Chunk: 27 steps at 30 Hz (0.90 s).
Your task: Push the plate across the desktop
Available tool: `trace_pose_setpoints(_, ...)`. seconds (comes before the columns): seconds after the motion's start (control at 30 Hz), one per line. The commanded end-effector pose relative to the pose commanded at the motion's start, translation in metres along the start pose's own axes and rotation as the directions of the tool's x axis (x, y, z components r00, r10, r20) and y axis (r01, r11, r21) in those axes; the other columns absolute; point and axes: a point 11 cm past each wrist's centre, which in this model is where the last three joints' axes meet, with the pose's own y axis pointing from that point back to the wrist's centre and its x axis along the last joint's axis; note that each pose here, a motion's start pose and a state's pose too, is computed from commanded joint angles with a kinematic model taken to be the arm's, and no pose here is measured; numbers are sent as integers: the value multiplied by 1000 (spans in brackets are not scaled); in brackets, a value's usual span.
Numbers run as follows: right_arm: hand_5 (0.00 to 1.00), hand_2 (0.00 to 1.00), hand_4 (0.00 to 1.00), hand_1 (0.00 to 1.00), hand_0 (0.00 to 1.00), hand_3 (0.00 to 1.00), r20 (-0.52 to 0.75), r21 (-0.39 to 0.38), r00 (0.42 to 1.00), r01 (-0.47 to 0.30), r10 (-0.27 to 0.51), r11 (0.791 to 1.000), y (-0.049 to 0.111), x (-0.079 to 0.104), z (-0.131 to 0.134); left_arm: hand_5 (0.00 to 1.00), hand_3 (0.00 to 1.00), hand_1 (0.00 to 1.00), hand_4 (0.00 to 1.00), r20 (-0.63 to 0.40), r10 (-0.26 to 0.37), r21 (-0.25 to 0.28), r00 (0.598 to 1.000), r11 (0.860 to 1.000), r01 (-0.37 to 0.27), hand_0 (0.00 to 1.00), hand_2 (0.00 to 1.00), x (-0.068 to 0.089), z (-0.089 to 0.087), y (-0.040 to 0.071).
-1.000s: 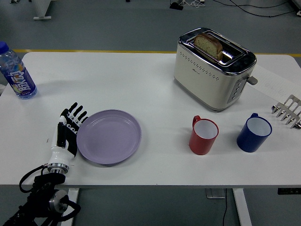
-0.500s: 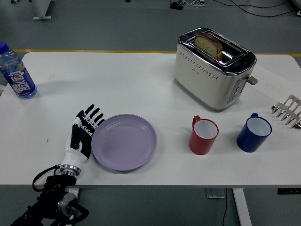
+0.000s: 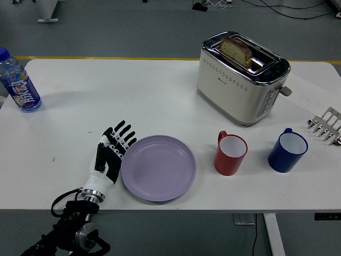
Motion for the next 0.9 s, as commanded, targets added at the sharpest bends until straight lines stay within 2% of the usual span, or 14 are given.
trace_pose_setpoints(0.57,430,669,323,555,564,597,2,-10,1000,-6,6,1000,0,2,4,998,858,838,495,-13,-37,28,999,999,37,790,868,-13,-9,4)
trace_pose_setpoints(0.73,430,668,324,555,564,597,2,-14,1000,-8,8,1000,0,3,5,998,848,837,494,-4,-1,6,1000,1000,1,790,867,-6,-4,2)
trace_pose_setpoints(0.8,430,668,324,555,564,597,2,-15,1000,-9,9,1000,0,3,6,998,848,837,494,8,24,-18,1000,1000,-24,790,867,1,3,-1)
trace_pose_setpoints(0.83,429,669,324,555,564,596,2,-16,1000,-9,9,1000,0,3,6,998,789,831,491,11,38,-30,999,999,-37,791,843,5,7,-2)
trace_pose_setpoints(0.9,429,669,324,555,564,596,2,-16,1000,-9,9,1000,0,3,7,998,789,831,491,19,62,-54,998,997,-61,791,843,12,16,-5)
